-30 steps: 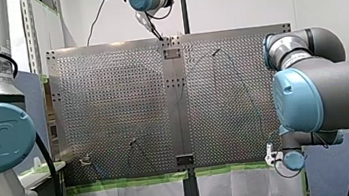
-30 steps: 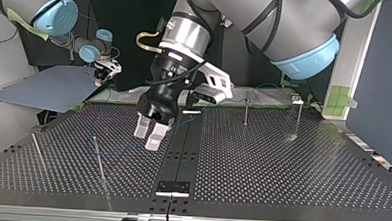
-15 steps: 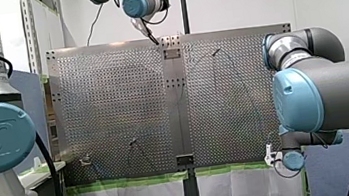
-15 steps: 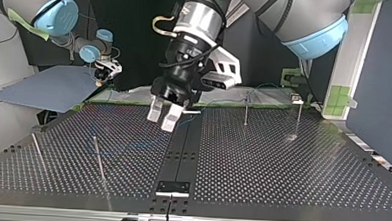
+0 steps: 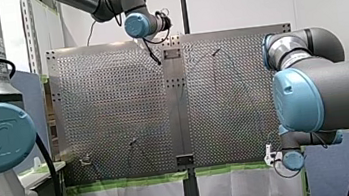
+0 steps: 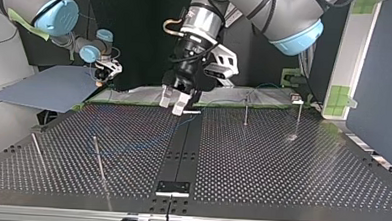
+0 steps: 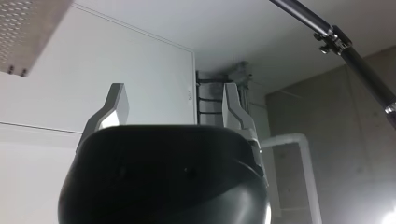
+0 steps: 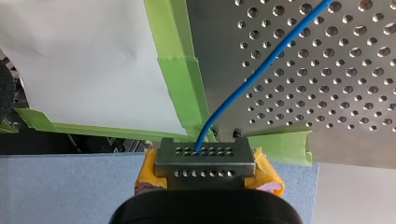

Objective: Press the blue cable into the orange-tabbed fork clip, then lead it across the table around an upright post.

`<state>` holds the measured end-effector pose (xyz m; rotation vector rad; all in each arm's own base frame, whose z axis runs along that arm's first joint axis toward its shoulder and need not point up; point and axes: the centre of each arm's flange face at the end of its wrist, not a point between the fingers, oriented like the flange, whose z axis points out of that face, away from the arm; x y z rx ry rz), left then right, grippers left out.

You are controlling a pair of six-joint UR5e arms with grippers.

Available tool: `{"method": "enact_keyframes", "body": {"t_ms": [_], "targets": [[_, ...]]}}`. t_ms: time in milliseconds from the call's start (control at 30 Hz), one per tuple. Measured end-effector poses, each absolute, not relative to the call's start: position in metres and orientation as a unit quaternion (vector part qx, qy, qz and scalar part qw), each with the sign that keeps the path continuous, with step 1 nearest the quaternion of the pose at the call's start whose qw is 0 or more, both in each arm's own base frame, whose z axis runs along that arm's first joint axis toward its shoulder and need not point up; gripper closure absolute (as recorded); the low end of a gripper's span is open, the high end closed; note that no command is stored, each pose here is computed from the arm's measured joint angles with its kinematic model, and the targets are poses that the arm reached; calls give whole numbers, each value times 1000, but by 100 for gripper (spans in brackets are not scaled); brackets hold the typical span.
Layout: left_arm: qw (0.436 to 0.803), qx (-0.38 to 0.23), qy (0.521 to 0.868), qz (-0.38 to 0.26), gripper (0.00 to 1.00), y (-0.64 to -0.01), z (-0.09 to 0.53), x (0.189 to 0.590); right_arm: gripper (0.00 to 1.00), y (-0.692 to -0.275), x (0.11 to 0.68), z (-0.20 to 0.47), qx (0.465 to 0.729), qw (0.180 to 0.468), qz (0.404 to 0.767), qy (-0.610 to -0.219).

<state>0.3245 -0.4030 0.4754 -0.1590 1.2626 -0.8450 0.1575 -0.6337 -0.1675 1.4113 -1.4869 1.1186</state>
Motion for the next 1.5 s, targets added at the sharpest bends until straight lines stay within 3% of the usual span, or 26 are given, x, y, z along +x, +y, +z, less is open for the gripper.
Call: {"method": "enact_keyframes", "body": {"t_ms": [900,1500], "targets": [[665,-61,676,-313,0,-375,338,302,100,-634,160,-167,555,392,443,-584],[621,-50,736,-266,0,-339,258,265,100,-633,161,-167,556,392,443,-584]]}}
